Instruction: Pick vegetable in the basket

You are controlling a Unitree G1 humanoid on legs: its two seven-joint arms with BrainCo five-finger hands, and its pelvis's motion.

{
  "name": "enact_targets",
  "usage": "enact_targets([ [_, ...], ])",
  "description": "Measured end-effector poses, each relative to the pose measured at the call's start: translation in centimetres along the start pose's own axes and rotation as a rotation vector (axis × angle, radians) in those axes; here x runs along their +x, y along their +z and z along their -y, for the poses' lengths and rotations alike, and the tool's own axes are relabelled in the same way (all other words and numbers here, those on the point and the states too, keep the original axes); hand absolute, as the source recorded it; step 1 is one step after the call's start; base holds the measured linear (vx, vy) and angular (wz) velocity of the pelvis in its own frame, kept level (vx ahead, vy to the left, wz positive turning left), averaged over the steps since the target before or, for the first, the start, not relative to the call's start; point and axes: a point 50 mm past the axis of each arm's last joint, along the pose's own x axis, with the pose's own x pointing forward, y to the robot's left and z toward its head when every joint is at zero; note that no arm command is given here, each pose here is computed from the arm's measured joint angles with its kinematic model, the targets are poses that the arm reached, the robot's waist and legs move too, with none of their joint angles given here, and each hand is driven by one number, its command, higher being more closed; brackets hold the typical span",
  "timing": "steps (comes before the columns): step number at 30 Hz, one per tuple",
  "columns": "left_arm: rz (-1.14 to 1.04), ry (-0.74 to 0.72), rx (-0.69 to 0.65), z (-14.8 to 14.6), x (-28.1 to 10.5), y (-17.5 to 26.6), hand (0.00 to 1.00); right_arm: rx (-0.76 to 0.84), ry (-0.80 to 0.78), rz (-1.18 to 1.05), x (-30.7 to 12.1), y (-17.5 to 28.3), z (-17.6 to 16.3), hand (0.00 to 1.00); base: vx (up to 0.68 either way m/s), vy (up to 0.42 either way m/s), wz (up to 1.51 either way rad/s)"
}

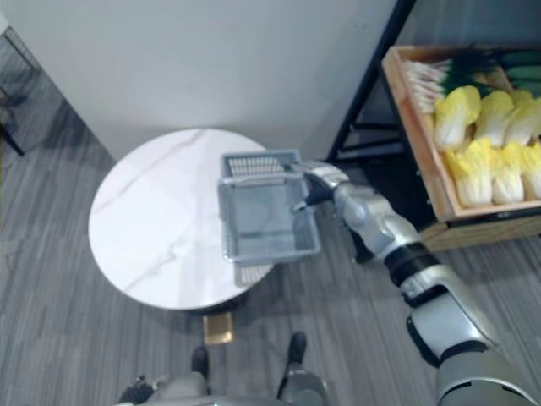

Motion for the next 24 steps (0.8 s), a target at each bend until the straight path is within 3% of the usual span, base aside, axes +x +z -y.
enact_targets([
  [5,0.028,-0.006,-0.005,0.3,0.2,0.9,0.0,-0.01,-0.049,-0.045,1.2,-0.3,2.5,0.0,0.0,0.0,0.0],
  [11,0.08,0.003,-0.044,0.8,0.6,3.1,0.0,-0.064,-0.211,-0.045,2.4,0.8,8.4,0.0,-0.01,0.001,0.04],
  [24,0.108,-0.016,-0.039,1.6,0.6,3.8,0.0,-0.024,-0.311,-0.106,2.3,0.2,11.3,0.0,0.0,0.003,0.03],
])
